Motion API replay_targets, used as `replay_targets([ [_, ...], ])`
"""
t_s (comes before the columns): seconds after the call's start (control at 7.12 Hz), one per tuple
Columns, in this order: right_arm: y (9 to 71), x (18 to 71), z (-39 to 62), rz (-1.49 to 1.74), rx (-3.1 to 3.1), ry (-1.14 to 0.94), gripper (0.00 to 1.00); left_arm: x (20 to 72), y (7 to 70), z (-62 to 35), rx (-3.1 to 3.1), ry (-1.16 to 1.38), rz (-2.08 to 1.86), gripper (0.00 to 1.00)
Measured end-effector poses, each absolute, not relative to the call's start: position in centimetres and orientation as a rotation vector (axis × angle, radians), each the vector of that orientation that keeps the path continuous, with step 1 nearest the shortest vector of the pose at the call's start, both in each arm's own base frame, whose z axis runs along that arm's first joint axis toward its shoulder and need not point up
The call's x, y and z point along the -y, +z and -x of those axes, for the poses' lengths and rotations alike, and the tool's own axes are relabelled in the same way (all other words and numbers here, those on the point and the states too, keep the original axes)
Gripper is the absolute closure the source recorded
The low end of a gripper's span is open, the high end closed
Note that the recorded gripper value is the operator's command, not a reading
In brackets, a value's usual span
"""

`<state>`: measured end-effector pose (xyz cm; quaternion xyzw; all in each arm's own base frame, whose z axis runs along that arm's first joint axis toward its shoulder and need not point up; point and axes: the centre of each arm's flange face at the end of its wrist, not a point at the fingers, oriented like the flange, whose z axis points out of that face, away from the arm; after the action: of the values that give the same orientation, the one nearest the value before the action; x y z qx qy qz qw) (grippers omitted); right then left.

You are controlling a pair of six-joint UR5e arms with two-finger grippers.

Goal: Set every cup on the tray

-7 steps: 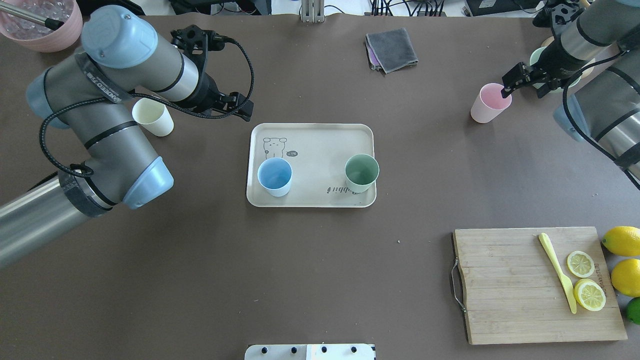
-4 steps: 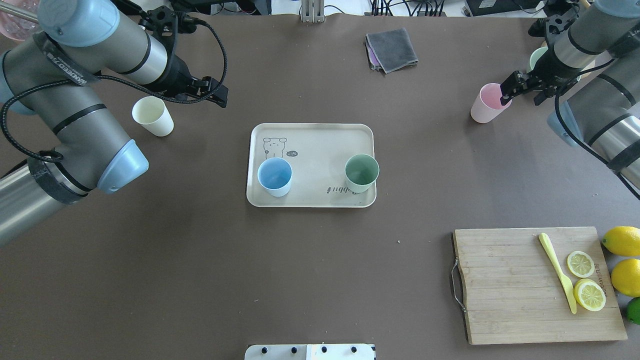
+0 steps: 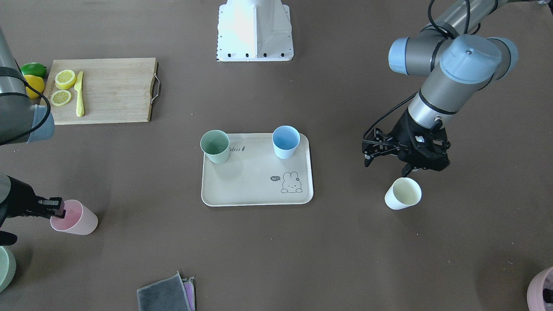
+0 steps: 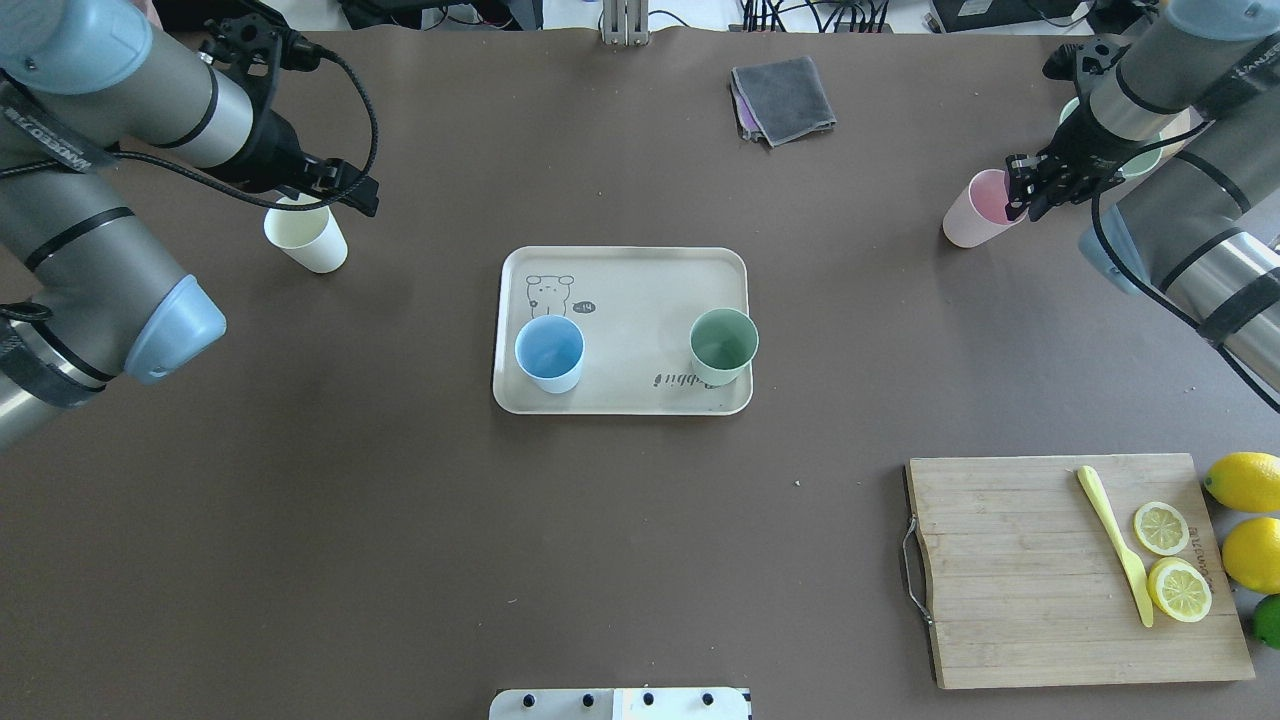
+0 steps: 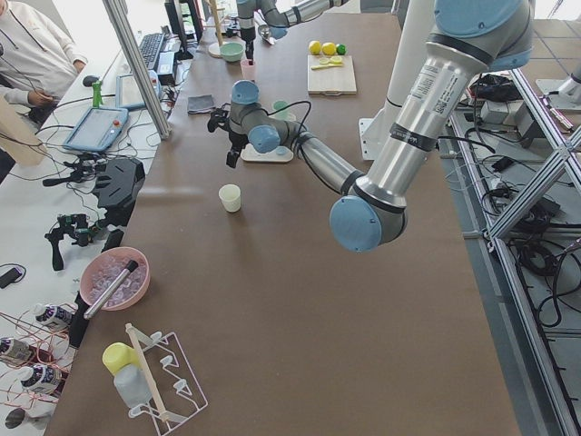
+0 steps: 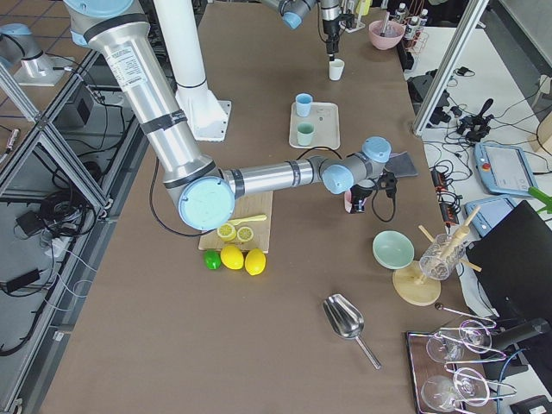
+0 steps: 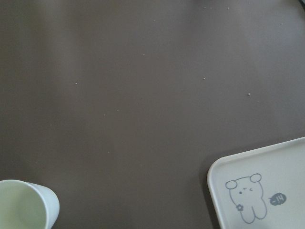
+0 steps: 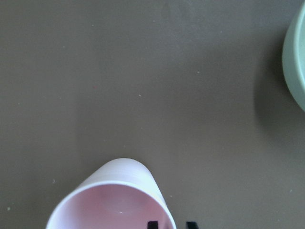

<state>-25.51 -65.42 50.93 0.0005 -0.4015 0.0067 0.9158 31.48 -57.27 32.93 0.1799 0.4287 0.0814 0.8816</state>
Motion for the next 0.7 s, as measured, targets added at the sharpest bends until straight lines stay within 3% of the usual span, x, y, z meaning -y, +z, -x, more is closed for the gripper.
replay_targets([
  [0.28,48.7,65.1,26.3,0.004,0.864,0.022,1.0,57.3,38.8,-27.5,-0.817,0.213,-0.372,0.03],
  [0.7,38.9,65.5,32.1,0.039,0.958,0.095,1.0,59.3,42.8,-27.3,-0.774,0.198,-0.324,0.15],
])
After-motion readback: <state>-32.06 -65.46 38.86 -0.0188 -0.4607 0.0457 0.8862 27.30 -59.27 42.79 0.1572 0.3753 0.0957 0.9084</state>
